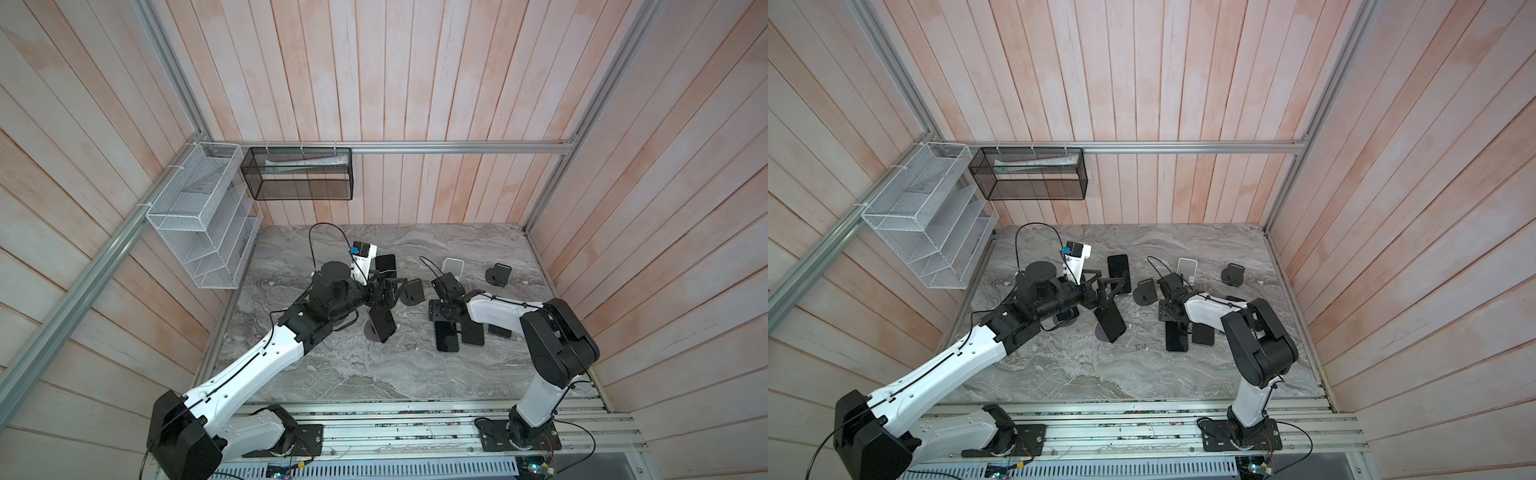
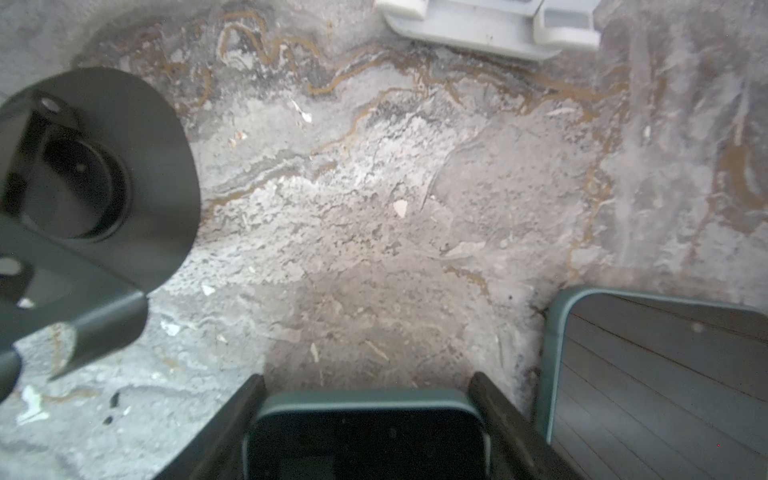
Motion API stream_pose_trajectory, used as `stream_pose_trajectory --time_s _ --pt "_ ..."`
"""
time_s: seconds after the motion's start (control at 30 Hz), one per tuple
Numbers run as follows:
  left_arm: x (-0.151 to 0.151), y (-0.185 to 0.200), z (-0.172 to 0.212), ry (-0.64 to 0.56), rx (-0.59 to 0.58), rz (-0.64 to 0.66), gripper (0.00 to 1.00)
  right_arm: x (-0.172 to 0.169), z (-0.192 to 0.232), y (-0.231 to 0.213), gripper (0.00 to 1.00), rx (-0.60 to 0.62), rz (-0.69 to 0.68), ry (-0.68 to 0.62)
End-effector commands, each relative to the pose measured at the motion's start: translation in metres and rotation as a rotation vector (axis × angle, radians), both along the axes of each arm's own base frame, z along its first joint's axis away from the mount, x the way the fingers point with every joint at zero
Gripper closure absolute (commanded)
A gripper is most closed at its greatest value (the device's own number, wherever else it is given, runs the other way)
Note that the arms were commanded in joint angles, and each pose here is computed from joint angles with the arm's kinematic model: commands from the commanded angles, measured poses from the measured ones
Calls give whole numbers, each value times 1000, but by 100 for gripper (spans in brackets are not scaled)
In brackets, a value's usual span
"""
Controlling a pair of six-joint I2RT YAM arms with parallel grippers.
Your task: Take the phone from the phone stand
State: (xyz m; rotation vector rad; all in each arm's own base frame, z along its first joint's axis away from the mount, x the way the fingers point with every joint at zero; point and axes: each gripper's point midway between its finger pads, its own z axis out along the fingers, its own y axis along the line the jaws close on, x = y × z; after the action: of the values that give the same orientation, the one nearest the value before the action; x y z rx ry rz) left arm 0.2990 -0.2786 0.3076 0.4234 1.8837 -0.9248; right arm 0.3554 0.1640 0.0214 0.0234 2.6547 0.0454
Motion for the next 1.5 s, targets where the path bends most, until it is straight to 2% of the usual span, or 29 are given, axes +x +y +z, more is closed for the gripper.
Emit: stream_pose_trajectory --time_s 0.0,0.63,0.8,0.9,1.0,1.13,1.33,1.47 --pt "0 2 16 -43 -6 11 0 -3 -14 -6 30 -14 -21 22" --pt "-2 2 20 -54 -17 -3 0 -6 -15 -10 20 -33 -28 30" --pt "-3 2 21 -58 -17 -2 0 -3 -3 -9 20 -33 -26 19" --pt "-2 4 22 -65 -15 7 0 2 19 -8 20 -32 -14 -21" --pt "-2 5 22 -69 -12 15 0 9 53 3 17 -19 47 -87" --pt "-1 10 26 -86 -7 38 0 12 90 31 11 37 203 -146" --pt "6 21 27 -108 8 108 0 28 107 70 6 99 387 -204" --pt "7 23 27 -112 12 117 0 50 104 90 4 104 441 -221"
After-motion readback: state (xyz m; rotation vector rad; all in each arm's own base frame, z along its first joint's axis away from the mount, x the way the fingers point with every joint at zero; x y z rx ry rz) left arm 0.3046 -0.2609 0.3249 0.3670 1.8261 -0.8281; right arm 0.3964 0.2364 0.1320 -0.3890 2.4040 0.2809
